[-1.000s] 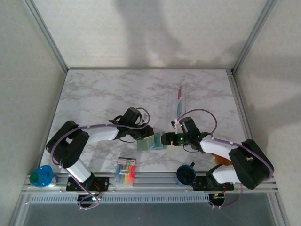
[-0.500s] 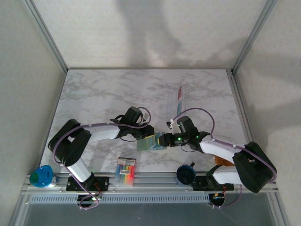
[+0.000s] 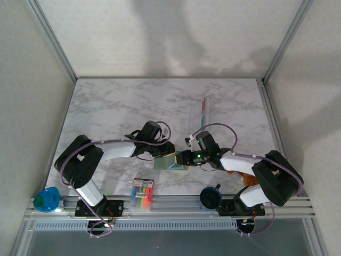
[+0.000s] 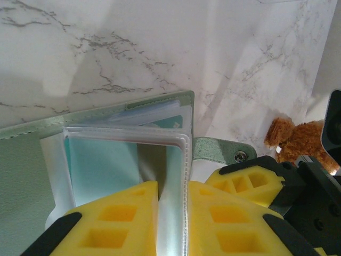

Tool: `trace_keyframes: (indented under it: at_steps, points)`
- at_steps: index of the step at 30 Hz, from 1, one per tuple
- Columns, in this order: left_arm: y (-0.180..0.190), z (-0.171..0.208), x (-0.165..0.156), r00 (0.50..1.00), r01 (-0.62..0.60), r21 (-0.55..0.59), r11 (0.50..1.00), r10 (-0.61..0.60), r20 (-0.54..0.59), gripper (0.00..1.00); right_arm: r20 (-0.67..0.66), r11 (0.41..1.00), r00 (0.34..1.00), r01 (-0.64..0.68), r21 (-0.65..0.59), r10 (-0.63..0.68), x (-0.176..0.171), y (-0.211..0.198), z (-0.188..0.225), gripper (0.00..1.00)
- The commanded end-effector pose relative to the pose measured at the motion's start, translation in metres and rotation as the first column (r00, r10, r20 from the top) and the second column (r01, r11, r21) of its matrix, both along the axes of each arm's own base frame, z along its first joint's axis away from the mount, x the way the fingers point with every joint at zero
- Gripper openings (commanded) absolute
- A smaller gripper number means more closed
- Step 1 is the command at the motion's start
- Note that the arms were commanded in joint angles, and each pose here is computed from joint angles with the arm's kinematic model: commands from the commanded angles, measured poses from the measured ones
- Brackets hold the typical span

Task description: Put the credit cards into the card holder

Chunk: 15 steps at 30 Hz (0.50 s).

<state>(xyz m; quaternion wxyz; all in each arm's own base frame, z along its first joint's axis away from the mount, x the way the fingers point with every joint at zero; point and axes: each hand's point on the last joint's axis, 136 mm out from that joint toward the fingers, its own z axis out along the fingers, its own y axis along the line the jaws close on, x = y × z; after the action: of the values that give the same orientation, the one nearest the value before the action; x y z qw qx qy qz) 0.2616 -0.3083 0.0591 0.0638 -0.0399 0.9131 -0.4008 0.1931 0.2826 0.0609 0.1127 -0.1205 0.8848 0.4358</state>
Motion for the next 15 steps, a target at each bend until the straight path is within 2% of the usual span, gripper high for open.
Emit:
trace_keyframes:
  at_steps: [1, 6, 11, 15]
  points:
    - [0.004, -0.01, -0.002, 1.0, -0.001, 0.041, 0.999, 0.001, -0.002, 0.19, 0.045, 0.999, 0.999, -0.015, 0.049, 0.012, 0.002, 0.007, 0.018, 0.38]
    - [0.004, -0.011, -0.003, 1.0, -0.001, 0.04, 0.999, 0.002, -0.006, 0.18, 0.039, 1.0, 0.999, -0.004, 0.023, 0.003, 0.003, 0.005, 0.013, 0.38]
    - [0.004, -0.01, -0.003, 1.0, 0.0, 0.038, 0.999, 0.0, -0.002, 0.18, 0.017, 1.0, 1.0, 0.002, 0.002, -0.002, 0.004, 0.004, 0.002, 0.31]
    - [0.005, -0.011, -0.004, 1.0, 0.0, 0.042, 0.999, 0.0, -0.003, 0.18, 0.002, 1.0, 1.0, 0.008, 0.011, -0.008, 0.004, 0.006, -0.001, 0.29]
